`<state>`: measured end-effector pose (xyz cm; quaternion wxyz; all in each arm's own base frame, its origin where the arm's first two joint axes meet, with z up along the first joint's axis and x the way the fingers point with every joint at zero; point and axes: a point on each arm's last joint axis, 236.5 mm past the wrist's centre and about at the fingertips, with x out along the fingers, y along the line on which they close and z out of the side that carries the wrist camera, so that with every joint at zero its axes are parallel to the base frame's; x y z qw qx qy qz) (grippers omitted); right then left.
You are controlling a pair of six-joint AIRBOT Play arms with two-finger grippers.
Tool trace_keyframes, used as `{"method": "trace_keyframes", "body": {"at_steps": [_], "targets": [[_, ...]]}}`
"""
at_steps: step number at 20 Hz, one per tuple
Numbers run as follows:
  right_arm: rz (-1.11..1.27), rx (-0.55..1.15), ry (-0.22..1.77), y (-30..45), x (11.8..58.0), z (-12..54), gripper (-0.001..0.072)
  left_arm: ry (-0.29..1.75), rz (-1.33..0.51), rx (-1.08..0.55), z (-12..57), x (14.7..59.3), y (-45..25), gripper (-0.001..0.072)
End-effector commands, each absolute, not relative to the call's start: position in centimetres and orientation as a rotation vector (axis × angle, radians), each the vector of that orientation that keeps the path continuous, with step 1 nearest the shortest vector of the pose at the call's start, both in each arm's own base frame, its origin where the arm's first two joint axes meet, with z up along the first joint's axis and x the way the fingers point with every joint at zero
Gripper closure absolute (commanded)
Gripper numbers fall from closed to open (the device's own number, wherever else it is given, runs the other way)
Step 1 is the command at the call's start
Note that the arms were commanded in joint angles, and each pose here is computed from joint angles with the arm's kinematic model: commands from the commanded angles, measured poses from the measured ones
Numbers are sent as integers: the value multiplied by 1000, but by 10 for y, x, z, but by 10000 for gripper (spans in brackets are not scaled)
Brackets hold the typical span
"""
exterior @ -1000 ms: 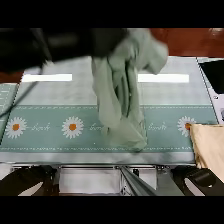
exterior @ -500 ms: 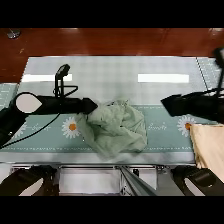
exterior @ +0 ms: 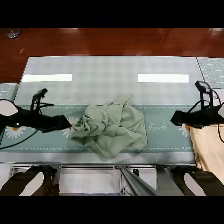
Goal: Fold the shirts.
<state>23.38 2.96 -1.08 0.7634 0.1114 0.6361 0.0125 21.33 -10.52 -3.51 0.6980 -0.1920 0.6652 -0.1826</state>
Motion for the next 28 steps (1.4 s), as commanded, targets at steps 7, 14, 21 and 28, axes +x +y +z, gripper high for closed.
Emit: {"method": "trace_keyframes", "body": {"at_steps": [7,14,21,28], "targets": [[305,389,1608,117,169,-69,92,1513,-736,-532,-55,153,-162,5],[308,451,1651,141,175,-88,92,1453,-572,-514,-83,185,-166,177],[409,577,1698,171,174,-90,92,1500,-617,-497,-90,174,-175,672],[516,620,1737,212,168,-100,100,1468,-610,-552,-85,183,-181,672]]}}
